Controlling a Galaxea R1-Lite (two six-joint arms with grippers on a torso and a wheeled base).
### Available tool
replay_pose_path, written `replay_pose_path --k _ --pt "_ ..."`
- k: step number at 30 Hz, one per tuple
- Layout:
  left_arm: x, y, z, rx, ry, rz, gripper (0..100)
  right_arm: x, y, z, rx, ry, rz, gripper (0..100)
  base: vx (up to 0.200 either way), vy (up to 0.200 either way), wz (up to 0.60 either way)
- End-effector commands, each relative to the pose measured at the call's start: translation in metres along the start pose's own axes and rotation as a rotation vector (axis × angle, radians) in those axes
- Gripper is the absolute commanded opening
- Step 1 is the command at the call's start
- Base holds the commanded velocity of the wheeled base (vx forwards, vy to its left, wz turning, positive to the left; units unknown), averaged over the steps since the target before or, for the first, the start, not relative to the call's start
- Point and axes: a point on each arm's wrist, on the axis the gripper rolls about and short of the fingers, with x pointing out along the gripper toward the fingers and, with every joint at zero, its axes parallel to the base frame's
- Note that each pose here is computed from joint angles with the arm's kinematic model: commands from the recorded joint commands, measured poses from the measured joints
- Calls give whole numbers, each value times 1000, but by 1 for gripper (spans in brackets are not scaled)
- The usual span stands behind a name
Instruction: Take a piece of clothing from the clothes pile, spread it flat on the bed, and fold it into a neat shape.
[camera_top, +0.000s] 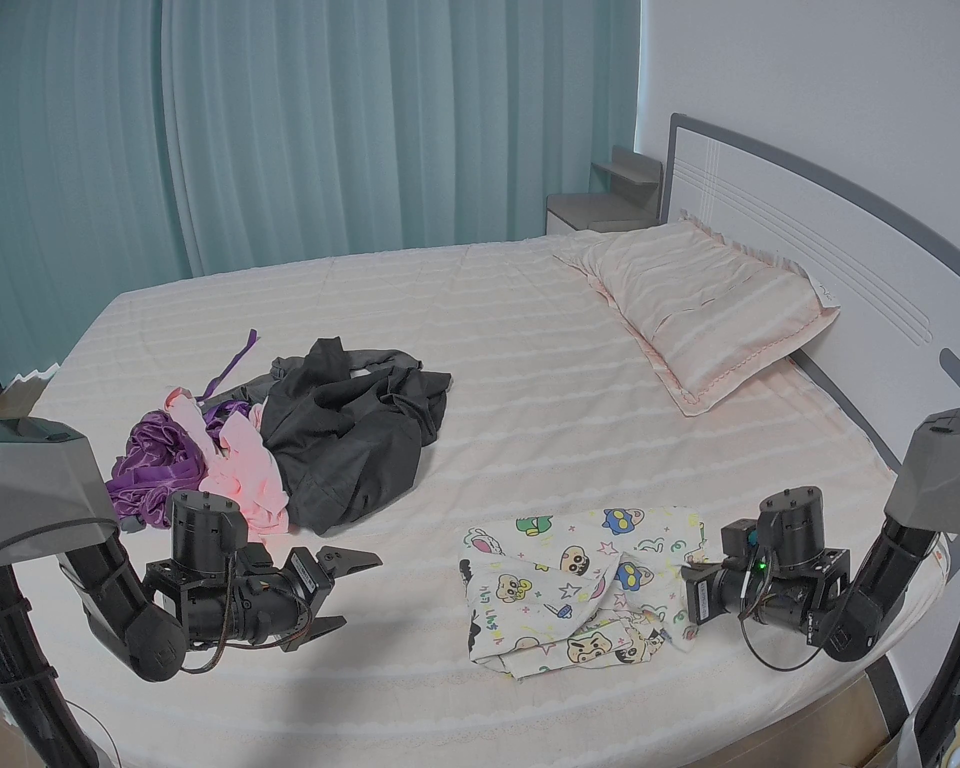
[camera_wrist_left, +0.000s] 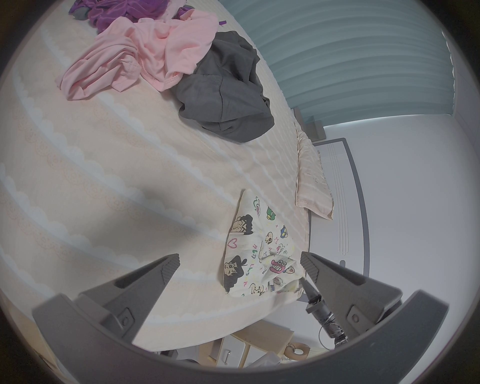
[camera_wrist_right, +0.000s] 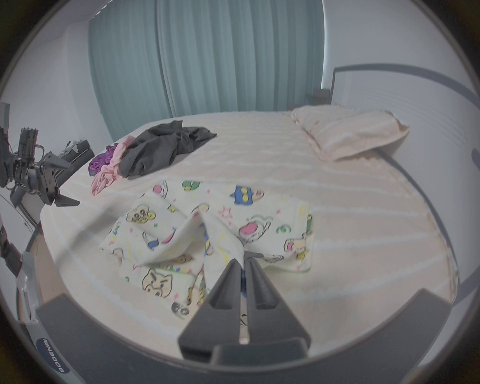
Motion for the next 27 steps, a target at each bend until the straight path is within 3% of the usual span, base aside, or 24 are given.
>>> replay_pose_path --k 1,5,9,17,27 --pt "0 0 0 -2 -1 1 100 -3 -7 23 -24 -97 -21 0 0 0 0" --pt "0 0 0 -2 -1 1 100 -6 -15 36 -97 -143 -49 0 0 0 0" --pt "0 0 0 -1 0 1 100 -10 -21 28 -145 -112 -59 0 0 0 0" --pt "0 0 0 -1 -1 1 100 -20 -24 -22 -159 80 17 0 0 0 0" --pt "0 0 0 -1 0 1 100 -24 -23 -60 -171 264 44 0 0 0 0"
